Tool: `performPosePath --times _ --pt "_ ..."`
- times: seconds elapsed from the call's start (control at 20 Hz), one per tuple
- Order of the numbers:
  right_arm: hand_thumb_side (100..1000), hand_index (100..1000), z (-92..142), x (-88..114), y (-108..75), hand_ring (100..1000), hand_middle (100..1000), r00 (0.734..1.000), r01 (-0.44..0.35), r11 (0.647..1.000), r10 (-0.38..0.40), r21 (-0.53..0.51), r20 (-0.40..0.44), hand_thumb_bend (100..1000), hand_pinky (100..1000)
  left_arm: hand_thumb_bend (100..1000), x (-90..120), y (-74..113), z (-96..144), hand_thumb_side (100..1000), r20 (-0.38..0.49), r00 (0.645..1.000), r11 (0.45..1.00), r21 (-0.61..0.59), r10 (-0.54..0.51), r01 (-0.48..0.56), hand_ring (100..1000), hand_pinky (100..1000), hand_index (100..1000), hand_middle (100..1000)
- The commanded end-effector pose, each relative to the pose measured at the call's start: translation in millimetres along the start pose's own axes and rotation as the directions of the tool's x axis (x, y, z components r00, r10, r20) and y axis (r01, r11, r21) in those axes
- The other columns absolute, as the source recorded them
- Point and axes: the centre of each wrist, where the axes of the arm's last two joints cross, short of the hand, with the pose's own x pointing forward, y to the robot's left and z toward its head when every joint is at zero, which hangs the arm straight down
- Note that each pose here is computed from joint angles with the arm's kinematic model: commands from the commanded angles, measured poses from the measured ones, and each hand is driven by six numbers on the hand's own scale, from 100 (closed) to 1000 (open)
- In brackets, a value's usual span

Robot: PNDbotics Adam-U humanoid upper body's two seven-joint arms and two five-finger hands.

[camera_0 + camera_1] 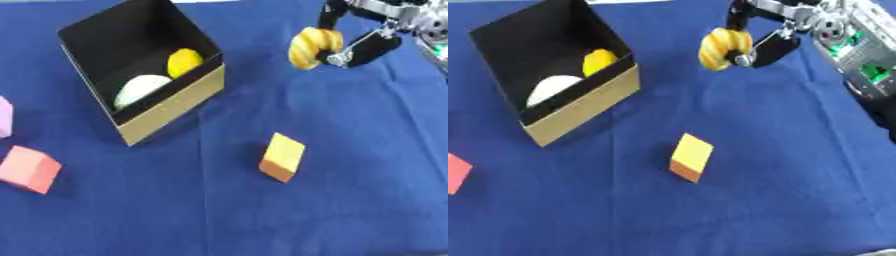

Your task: Pick up objects on the table and place them in the box.

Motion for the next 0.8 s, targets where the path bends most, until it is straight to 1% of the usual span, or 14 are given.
performPosePath --times 0.05,0.25,0.45,0.65,0.8 --pt "100 546 3.2 12.3 -30.2 661 490 0.999 -0.033 0.998 0.034 -0.048 0.031 304 773 234 9.7 6.3 -5.1 785 0.034 0.999 0.999 -0.016 -0.032 0.033 790 843 916 766" --pt "100 554 -17.3 31.4 -49.0 665 498 0.994 -0.041 0.997 0.048 -0.071 0.099 311 777 235 10.9 5.7 -6.7 783 0.042 0.999 0.999 -0.03 -0.033 0.034 789 842 915 766" --pt "100 558 -46.2 49.6 -62.3 662 500 0.986 -0.035 0.995 0.05 -0.093 0.156 305 776 236 11.9 4.6 -8.3 778 0.06 0.998 0.998 -0.045 -0.031 0.034 787 841 913 764" --pt "100 559 -72.2 66.6 -66.1 659 501 0.979 -0.033 0.994 0.053 -0.105 0.196 302 776 238 12.9 2.1 -10.2 772 0.085 0.996 0.998 -0.063 -0.024 0.03 786 840 912 764" --pt "100 561 -90.0 75.9 -62.1 656 501 0.976 -0.029 0.994 0.05 -0.103 0.212 302 775 242 14.2 -0.9 -13.0 766 0.111 0.994 0.998 -0.067 -0.007 0.015 784 838 911 762"
